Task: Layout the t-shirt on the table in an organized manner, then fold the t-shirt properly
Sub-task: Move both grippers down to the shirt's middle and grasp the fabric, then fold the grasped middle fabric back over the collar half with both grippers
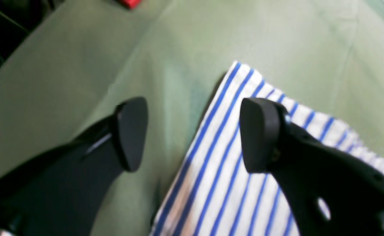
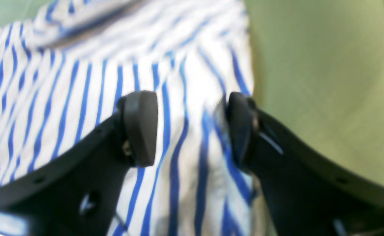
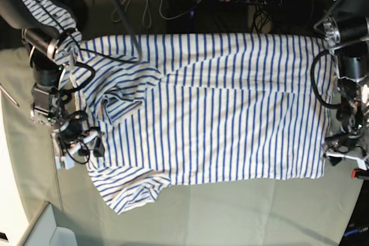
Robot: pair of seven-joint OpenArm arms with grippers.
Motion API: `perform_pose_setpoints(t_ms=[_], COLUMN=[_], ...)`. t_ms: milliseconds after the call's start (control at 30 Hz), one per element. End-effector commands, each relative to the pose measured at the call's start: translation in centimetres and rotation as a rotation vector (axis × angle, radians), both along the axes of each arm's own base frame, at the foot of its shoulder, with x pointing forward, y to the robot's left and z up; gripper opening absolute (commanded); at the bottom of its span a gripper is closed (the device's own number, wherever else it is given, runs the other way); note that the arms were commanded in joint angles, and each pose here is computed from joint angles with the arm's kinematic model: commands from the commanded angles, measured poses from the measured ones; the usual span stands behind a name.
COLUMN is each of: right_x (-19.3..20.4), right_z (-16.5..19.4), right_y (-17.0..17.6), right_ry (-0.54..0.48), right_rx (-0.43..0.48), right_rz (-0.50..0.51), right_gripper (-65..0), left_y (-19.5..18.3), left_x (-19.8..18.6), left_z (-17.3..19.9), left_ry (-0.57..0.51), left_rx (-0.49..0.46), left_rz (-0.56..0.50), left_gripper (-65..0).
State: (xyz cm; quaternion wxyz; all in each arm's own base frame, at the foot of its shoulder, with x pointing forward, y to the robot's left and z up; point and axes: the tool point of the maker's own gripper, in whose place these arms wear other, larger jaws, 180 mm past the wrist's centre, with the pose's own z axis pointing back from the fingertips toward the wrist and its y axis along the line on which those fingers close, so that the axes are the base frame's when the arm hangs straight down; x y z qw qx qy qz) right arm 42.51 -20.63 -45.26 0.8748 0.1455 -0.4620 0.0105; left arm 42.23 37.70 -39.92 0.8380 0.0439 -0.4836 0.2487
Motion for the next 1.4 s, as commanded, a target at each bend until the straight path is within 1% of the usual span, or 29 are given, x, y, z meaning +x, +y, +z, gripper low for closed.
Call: perform_pose_setpoints(t_ms=[0,100,233,333,467,567,667,800,967,1167,1200,1233,1367], right_x=[1.9,1.8,1.5,1.0,0.8,0.7,0.7,0.3,0.1,0.0,0.0,0.0,-0.8], right_z=[2.4,2.3,1.9,1.4,1.1,1.0,1.0,0.6,0.4,0.4,0.4,0.4,-0.4], right_y=[-0.9,-0.7,-0.6,-0.6,-0.5,-0.4,-0.4,-0.4,-0.4,-0.4,-0.4,-0.4,-0.4], right_ry=[-0.077,-0.076,-0.065,-0.055,-0.044,-0.041,-0.04,-0.032,-0.028,-0.026,-0.026,-0.026,-0.009], right_rx=[0.002,0.004,0.006,0.006,0.008,0.009,0.009,0.009,0.009,0.009,0.009,0.009,0.01], right_rz=[-0.018,-0.017,-0.015,-0.016,-0.013,-0.012,-0.012,-0.013,-0.012,-0.012,-0.012,-0.012,-0.015], right_gripper=[-30.2,-30.2,-30.6,-31.7,-37.8,-42.0,-43.6,-46.0,-50.6,-52.3,-52.3,-52.7,-60.0], left_y=[0.4,0.3,-2.7,-3.3,-3.2,-3.1,-2.8,-3.3,-3.4,-3.6,-3.6,-3.6,-3.6], left_x=[1.2,1.7,2.4,2.5,2.7,2.6,2.0,0.5,0.2,0.3,0.3,0.3,0.3], left_z=[1.5,0.8,-0.8,-1.0,-0.8,-0.8,-1.5,-4.1,-4.5,-4.5,-4.5,-4.5,-4.5], left_ry=[-0.041,-0.019,-0.019,-0.031,-0.042,-0.044,-0.023,0.046,0.056,0.055,0.055,0.055,0.053], left_rx=[0.027,0.055,0.016,0.032,0.065,0.06,0.057,0.021,0.014,0.011,0.011,0.01,0.011], left_rz=[-0.001,-0.011,-0.114,-0.144,-0.155,-0.147,-0.143,-0.137,-0.136,-0.144,-0.144,-0.146,-0.146], left_gripper=[-22.7,-22.7,-22.7,-22.7,-22.7,-22.7,-22.7,-22.7,-22.7,-23.5,-26.0,-30.2,-52.5])
